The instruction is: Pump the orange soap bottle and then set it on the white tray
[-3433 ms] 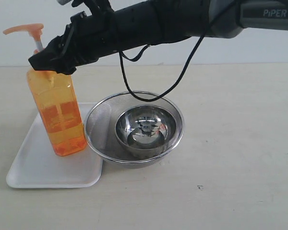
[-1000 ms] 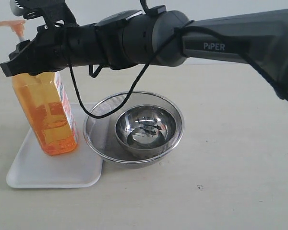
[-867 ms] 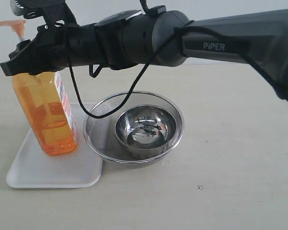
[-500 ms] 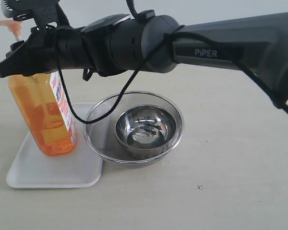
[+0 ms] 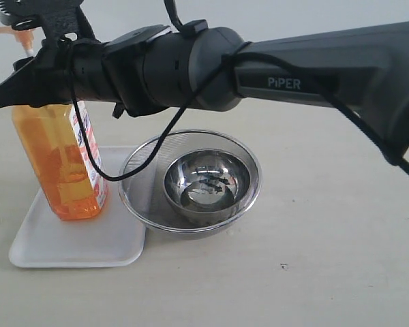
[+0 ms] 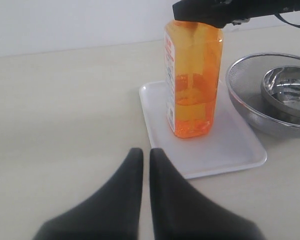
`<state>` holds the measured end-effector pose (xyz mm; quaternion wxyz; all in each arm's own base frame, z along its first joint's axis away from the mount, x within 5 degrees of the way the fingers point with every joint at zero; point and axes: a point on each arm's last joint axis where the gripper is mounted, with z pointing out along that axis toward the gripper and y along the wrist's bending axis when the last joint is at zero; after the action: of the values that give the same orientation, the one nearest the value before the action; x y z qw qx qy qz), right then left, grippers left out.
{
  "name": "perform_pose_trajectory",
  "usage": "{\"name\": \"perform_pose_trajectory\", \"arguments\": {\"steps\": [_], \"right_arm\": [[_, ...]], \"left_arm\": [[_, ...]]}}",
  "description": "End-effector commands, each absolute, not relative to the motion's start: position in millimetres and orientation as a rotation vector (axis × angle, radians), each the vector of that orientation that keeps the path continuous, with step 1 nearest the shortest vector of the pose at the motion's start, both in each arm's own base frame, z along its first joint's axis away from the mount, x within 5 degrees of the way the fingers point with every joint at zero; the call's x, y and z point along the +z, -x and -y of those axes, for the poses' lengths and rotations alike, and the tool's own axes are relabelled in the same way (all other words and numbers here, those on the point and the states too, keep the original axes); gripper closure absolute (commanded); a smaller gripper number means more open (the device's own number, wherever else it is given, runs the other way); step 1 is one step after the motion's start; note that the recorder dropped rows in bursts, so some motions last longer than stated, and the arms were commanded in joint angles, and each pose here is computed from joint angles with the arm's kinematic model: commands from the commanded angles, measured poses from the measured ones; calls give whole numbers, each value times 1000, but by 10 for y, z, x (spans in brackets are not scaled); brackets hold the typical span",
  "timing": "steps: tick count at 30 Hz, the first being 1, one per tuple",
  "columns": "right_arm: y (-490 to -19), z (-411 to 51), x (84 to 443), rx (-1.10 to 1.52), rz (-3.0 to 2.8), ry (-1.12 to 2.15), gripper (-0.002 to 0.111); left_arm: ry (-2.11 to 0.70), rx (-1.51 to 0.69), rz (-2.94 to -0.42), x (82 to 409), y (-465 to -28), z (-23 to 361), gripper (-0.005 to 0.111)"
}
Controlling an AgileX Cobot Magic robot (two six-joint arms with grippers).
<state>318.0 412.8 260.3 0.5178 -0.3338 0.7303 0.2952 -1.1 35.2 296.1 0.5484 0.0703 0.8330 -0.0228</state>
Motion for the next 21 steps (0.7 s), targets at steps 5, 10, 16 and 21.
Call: {"name": "perform_pose_trajectory", "arguments": {"steps": [5, 10, 16, 21], "right_arm": [[-3212, -4110, 2525, 675, -1775, 781, 108], [-3224, -4101, 2526, 664, -1778, 765, 108], [-3230, -4097, 2527, 659, -1780, 755, 108], [-3202, -4117, 2524, 705, -1788, 768, 108]], "left_arm": [[-171, -58, -1961, 2956, 13, -351, 102], [-170, -56, -1961, 2957, 13, -352, 102], [-170, -56, -1961, 2957, 13, -352, 102], [-170, -56, -1961, 2957, 13, -352, 102]]}}
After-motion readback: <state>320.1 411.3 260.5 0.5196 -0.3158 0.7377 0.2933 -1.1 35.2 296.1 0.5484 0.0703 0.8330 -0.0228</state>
